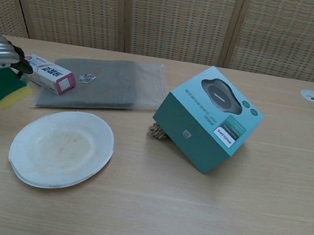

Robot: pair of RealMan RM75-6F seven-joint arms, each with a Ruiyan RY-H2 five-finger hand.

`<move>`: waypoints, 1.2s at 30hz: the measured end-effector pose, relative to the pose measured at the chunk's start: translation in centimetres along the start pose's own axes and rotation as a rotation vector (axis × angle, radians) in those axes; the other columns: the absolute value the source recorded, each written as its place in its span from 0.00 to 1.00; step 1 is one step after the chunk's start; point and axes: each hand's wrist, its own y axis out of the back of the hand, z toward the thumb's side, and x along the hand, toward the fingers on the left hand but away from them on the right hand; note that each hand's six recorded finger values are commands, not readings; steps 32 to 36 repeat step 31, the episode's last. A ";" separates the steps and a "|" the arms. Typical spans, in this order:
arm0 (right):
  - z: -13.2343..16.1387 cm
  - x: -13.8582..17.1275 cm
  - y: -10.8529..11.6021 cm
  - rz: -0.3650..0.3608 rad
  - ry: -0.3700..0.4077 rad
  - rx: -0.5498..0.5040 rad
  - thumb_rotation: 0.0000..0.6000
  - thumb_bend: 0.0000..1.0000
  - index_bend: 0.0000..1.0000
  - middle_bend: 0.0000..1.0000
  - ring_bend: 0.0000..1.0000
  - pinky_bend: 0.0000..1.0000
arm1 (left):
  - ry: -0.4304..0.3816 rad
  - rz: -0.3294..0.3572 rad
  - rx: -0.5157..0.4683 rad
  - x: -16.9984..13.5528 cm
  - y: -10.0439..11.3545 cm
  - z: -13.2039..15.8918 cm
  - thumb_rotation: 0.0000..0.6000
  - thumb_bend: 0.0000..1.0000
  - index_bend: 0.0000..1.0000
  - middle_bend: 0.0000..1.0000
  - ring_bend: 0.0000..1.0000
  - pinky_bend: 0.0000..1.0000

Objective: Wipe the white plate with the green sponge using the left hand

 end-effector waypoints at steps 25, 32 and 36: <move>0.4 0.4 0.3 -0.004 0.025 -0.008 1.00 0.00 0.00 0.00 0.00 0.00 | 0.255 -0.069 -0.347 -6.3 -3.1 -3.1 1.00 0.00 0.00 0.00 0.00 0.00; 0.3 0.4 0.4 -0.014 0.023 -0.003 1.00 0.00 0.00 0.00 0.00 0.00 | 0.357 0.113 -0.533 -10.2 1.0 -2.9 1.00 0.00 0.00 0.00 0.00 0.00; 0.3 0.4 0.4 -0.014 0.023 -0.003 1.00 0.00 0.00 0.00 0.00 0.00 | 0.357 0.113 -0.533 -10.2 1.0 -2.9 1.00 0.00 0.00 0.00 0.00 0.00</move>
